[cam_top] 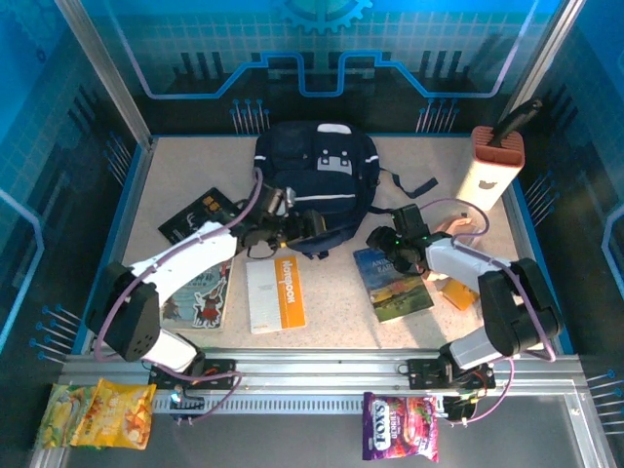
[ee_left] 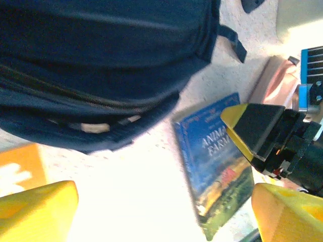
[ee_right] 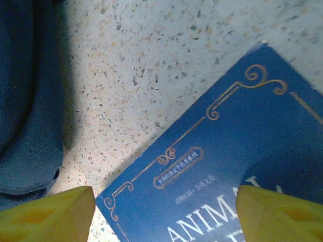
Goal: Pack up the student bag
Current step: Rotate the book at the center of the table.
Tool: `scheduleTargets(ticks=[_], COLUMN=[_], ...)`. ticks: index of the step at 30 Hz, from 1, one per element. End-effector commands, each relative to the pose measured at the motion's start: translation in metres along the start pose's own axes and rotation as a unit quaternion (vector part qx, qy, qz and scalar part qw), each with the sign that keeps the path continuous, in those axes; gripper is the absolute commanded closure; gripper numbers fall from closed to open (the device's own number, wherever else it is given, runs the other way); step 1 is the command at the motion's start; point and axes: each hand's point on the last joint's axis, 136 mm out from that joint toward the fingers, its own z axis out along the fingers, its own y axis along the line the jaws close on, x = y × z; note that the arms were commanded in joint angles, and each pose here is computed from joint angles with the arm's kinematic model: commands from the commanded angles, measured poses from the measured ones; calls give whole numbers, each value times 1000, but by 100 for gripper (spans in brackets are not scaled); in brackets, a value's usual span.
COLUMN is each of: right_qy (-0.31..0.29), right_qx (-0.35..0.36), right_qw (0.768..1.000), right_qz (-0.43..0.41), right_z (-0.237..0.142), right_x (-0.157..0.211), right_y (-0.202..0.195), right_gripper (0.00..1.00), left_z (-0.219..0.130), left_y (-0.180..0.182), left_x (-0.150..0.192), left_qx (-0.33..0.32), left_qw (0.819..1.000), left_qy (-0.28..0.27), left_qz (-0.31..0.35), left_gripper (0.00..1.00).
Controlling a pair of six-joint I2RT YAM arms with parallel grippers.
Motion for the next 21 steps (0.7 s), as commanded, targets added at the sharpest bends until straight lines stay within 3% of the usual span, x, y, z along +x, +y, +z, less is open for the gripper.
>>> scheduleTargets(ticks=[1, 11, 17, 21], right_qy=[-26, 12, 34, 58], right_qx=[35, 69, 107, 94], right_qw=[998, 993, 992, 993], right_qz=[-48, -95, -66, -31], right_z=[-29, -48, -42, -38], right_x=[-11, 26, 49, 73], right_y=[-14, -65, -97, -102], right_gripper=[26, 25, 24, 24], left_z=[15, 75, 98, 102], left_y=[-15, -45, -47, -42], left_x=[22, 68, 84, 86], left_qx=[10, 22, 21, 13], left_qw=[999, 995, 992, 992], left_qy=[0, 83, 111, 104], left_qz=[-36, -51, -62, -67], left_gripper=[12, 20, 28, 29])
